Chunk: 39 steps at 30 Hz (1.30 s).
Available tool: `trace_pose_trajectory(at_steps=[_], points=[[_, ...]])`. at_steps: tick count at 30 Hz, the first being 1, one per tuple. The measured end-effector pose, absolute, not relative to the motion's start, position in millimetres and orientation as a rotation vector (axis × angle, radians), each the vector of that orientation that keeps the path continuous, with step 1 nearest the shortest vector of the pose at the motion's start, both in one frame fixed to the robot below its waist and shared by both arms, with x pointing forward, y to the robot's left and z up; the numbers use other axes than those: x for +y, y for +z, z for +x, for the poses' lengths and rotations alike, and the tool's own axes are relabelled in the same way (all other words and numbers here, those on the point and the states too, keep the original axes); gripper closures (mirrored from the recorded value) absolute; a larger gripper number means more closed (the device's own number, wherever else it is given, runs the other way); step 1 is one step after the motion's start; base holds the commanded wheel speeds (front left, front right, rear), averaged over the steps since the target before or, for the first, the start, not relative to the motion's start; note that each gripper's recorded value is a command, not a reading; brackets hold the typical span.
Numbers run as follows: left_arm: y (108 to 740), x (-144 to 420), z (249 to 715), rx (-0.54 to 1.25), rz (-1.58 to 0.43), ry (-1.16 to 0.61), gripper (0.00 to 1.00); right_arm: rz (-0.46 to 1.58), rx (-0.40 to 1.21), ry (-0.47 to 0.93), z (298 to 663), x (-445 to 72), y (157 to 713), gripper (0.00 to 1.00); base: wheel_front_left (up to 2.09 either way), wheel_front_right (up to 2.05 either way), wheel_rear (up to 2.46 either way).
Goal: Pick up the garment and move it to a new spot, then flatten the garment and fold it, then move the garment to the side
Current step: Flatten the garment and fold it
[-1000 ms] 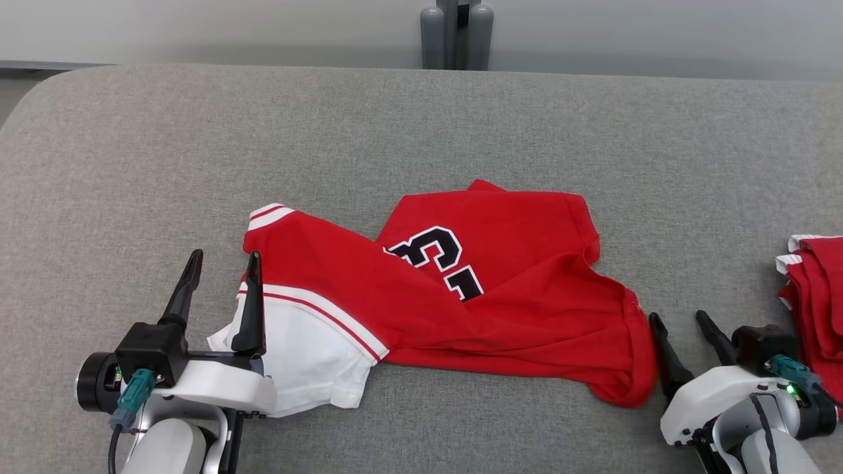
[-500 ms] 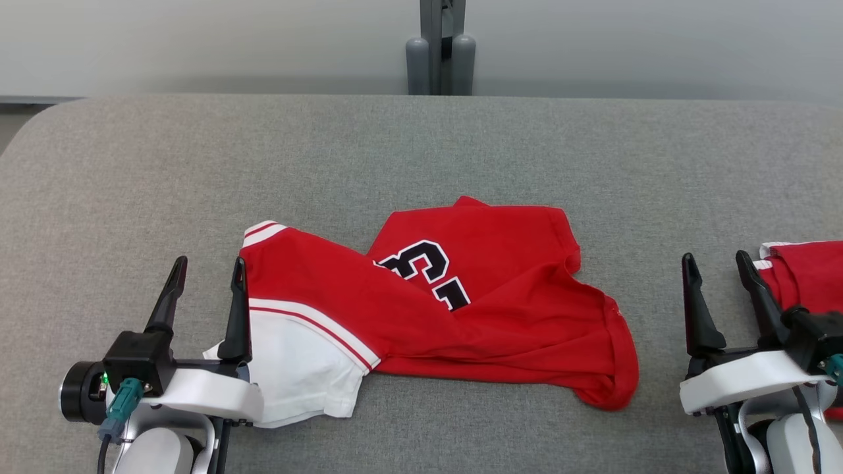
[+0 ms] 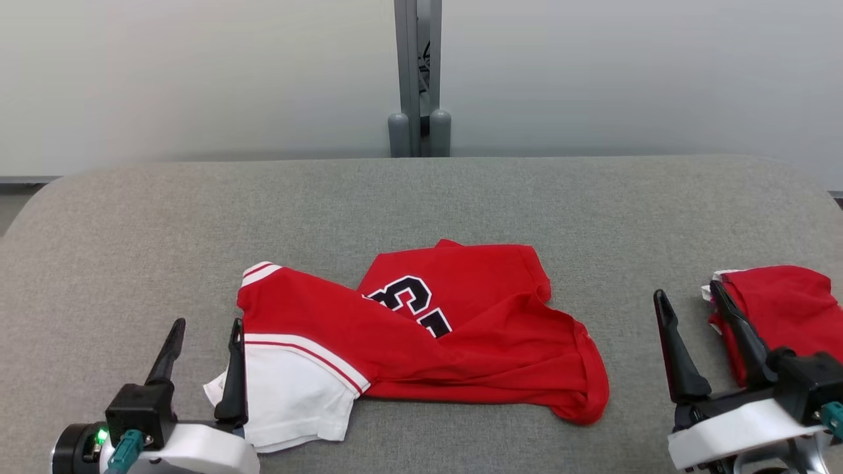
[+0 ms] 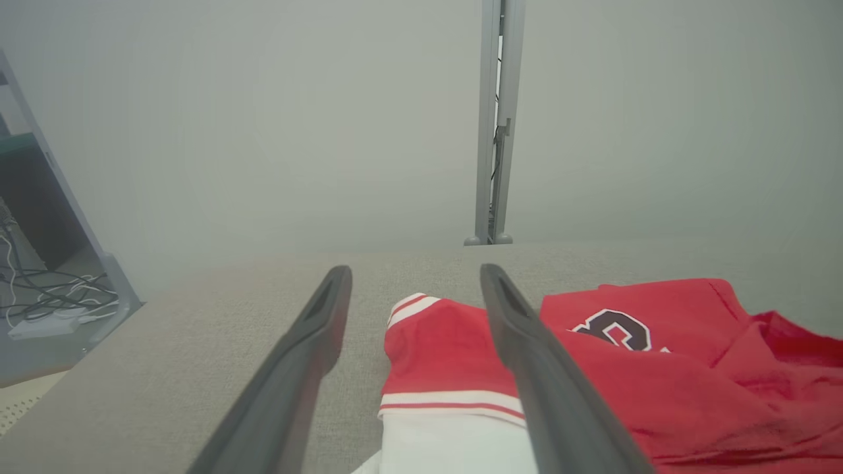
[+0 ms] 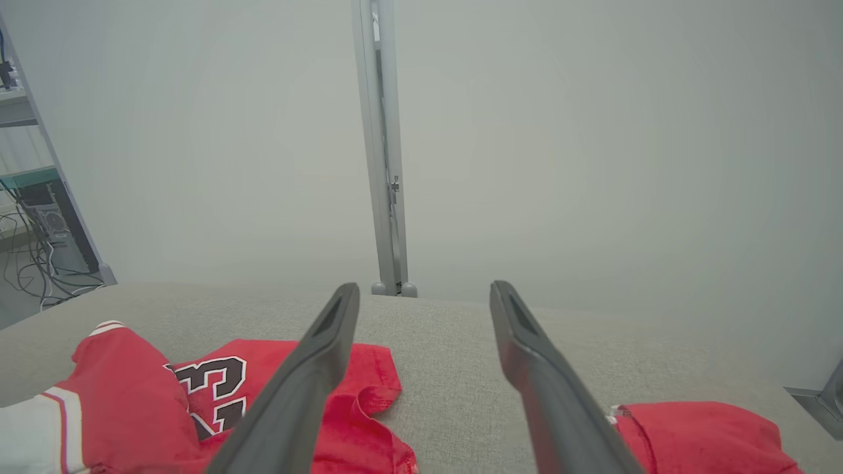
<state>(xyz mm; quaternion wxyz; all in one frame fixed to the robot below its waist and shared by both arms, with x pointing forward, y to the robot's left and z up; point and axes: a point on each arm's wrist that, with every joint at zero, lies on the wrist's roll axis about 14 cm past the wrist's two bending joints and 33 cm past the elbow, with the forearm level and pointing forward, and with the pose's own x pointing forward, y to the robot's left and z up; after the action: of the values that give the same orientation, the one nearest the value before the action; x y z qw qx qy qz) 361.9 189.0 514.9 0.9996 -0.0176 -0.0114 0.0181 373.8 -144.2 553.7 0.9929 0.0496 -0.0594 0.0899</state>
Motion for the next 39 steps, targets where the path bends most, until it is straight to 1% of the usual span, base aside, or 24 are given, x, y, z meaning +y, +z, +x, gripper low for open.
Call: trace_pose_trajectory(at_steps=[4, 9, 15, 24, 28, 35, 39], points=[[514, 188, 352, 0.007, -0.030, 0.028, 0.00, 0.096, -0.123, 0.160, 363, -151, 558, 0.00, 0.00, 0.00, 0.00], [516, 187, 350, 0.010, -0.028, 0.027, 0.00, 0.101, -0.125, 0.159, 361, -152, 560, 0.00, 0.00, 0.00, 0.00], [517, 187, 349, 0.015, -0.025, 0.028, 0.00, 0.112, -0.124, 0.163, 361, -150, 560, 0.00, 0.00, 0.00, 0.00], [511, 188, 350, 0.070, -0.002, 0.010, 0.00, 0.120, -0.112, 0.176, 366, -146, 556, 0.00, 0.00, 0.00, 0.00], [499, 182, 350, 0.150, -0.005, -0.034, 0.00, 0.121, -0.109, 0.179, 367, -145, 555, 0.00, 0.00, 0.00, 0.00], [442, 178, 329, 0.431, -0.060, -0.099, 0.00, 0.123, -0.096, 0.176, 371, -145, 550, 0.00, 0.00, 0.00, 0.00], [414, 183, 319, 0.538, -0.107, -0.100, 0.00, 0.123, -0.085, 0.167, 374, -148, 546, 0.00, 0.00, 0.00, 0.00]])
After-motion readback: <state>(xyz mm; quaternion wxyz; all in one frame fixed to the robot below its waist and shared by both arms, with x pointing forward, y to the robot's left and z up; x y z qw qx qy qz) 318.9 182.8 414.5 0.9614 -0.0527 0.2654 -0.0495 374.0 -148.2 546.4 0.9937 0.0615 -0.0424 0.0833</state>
